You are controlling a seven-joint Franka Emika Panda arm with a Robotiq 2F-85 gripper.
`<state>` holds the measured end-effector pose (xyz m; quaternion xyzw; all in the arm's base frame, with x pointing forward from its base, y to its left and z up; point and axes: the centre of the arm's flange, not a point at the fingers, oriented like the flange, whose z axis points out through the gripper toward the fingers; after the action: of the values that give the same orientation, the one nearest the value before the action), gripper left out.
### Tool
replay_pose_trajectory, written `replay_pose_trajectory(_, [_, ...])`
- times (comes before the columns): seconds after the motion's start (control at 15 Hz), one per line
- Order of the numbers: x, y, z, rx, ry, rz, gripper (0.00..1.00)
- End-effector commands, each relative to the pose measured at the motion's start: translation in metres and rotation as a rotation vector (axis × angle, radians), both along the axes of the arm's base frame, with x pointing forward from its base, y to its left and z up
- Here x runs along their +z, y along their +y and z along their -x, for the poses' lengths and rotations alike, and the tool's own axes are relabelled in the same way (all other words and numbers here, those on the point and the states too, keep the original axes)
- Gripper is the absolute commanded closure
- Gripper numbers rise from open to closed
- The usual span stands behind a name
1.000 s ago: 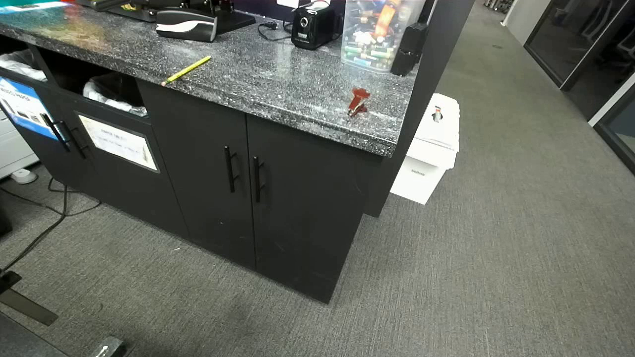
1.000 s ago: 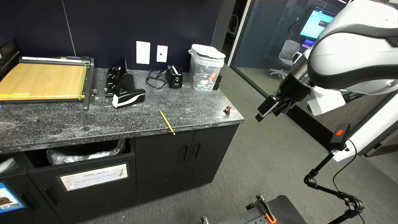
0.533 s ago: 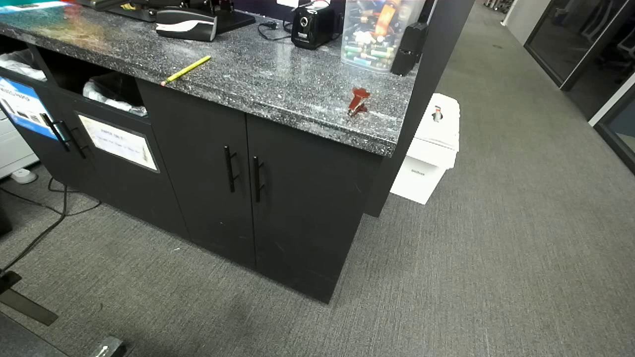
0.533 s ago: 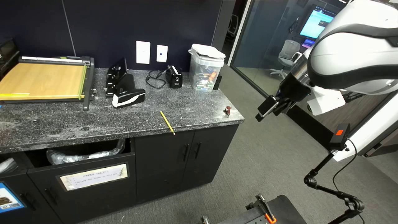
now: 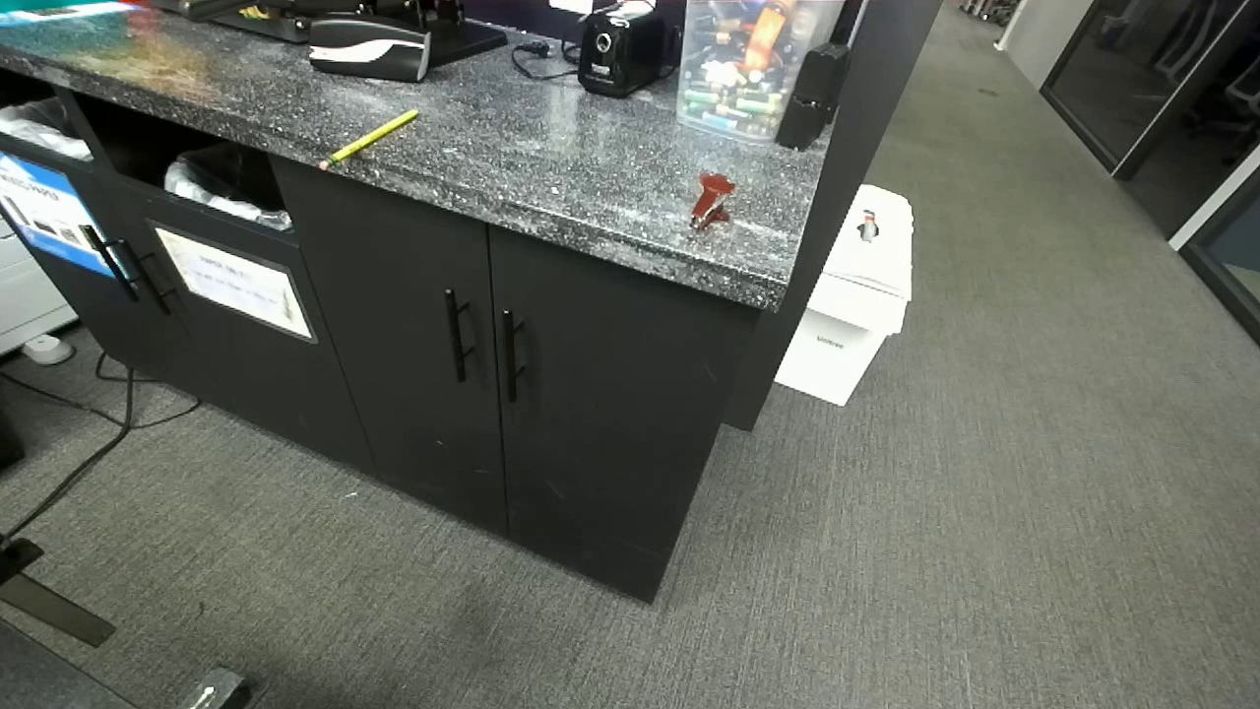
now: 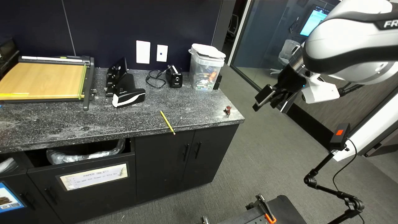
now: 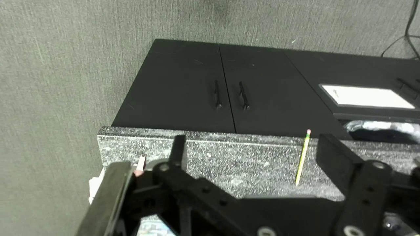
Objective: Move the brown stapler to the left
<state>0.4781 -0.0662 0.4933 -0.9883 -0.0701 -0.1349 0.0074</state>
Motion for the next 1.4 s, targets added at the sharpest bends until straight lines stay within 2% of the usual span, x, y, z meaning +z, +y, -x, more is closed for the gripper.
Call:
replay_pose_trajectory(0.0, [0.027, -0.034, -0.082, -0.089, -0.042, -0.077, 0.00])
replay_pose_trajectory(0.27, [0.033, -0.075, -0.147, -0.197, -0.064, -0.156, 0.00])
replay_pose_trajectory(0.53, [0.010, -0.112, -0.206, -0.302, -0.035, -0.185, 0.00])
replay_pose_trajectory(0.87, [-0.047, -0.146, -0.267, -0.434, 0.039, -0.164, 0.00])
replay_pose_trajectory(1.33, [-0.129, -0.162, -0.333, -0.473, 0.081, -0.146, 0.00])
